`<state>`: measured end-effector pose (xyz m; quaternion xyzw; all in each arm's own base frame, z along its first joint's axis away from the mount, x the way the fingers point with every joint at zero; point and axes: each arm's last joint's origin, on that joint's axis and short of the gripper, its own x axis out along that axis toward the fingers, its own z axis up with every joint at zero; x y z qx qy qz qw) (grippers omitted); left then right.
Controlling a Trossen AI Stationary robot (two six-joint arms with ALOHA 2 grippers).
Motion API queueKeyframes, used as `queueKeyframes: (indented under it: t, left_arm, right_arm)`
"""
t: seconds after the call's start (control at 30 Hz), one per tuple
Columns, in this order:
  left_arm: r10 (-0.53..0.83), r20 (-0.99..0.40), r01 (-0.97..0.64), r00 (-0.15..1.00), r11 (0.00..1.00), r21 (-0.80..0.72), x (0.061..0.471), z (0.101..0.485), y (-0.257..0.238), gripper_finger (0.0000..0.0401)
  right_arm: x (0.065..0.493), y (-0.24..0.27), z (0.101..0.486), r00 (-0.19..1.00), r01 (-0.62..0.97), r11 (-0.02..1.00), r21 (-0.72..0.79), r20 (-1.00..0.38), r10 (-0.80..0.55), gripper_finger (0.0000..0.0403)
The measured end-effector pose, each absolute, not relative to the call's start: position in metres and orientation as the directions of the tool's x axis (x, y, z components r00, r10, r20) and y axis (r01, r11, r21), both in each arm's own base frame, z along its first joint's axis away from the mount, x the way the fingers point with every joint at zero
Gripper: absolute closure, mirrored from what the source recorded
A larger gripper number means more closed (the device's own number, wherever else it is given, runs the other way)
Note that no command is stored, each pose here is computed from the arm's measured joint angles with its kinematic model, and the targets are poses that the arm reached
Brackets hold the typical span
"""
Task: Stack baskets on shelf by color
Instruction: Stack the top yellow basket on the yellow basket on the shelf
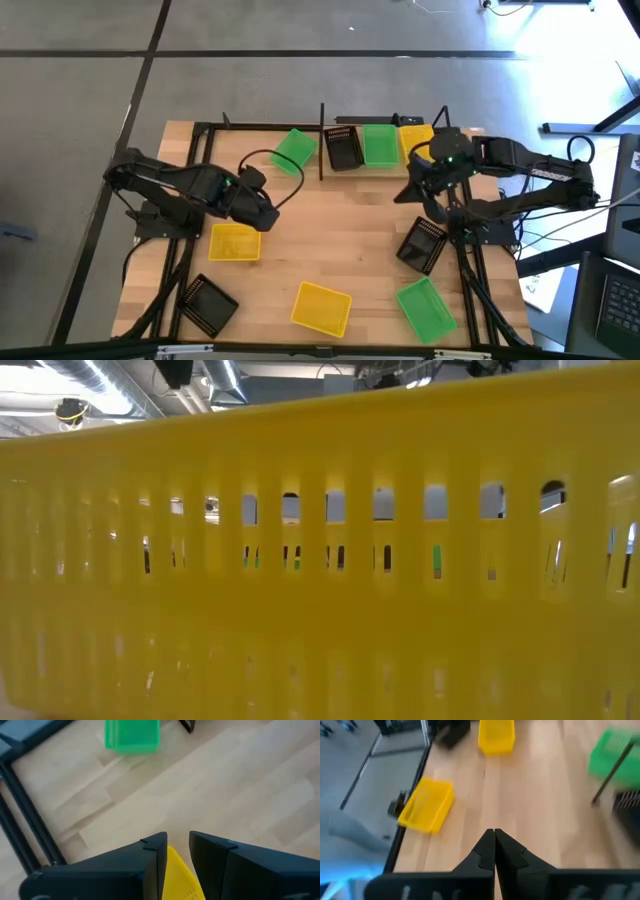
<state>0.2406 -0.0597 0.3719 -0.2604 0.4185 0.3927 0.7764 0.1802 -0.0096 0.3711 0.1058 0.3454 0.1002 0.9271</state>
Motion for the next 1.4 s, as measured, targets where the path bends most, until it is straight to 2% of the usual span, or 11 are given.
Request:
queueKeyframes:
  t: [0.13,0.27,0.5,0.67,0.93,1.4]
  left_arm:
    - [0.367,-0.863,-0.843,0.347,0.525,-0.116,0.247,0.358,-0.062,0.033]
    - [0.288,-0.898,-0.879,0.333,0.439,-0.185,0.249,0.349,-0.065,0.0328]
    - [0.102,-0.94,-0.917,0.326,0.276,-0.288,0.257,0.319,-0.073,0.033]
    - [0.079,-0.944,-0.939,0.319,0.164,-0.304,0.258,0.294,-0.081,0.0327]
    - [0.07,-0.972,-0.97,0.226,0.112,-0.218,0.244,0.252,-0.094,0.0326]
    - [0.086,-0.959,-0.957,0.269,0.132,-0.257,0.24,0.215,-0.096,0.0326]
  right_arm:
    - [0.173,-0.004,0.363,0.658,-0.032,0.935,0.355,-0.696,0.287,0.0403]
    - [0.169,-0.001,0.36,0.615,0.045,0.91,0.413,-0.729,0.301,0.0403]
    - [0.17,0.001,0.361,0.623,0.034,0.914,0.405,-0.724,0.297,0.0403]
    - [0.171,0.0,0.361,0.632,0.031,0.914,0.404,-0.717,0.295,0.0403]
    - [0.171,0.0,0.361,0.634,0.03,0.915,0.403,-0.716,0.294,0.0403]
    - [0.175,0.0,0.365,0.671,0.012,0.916,0.401,-0.683,0.29,0.0403]
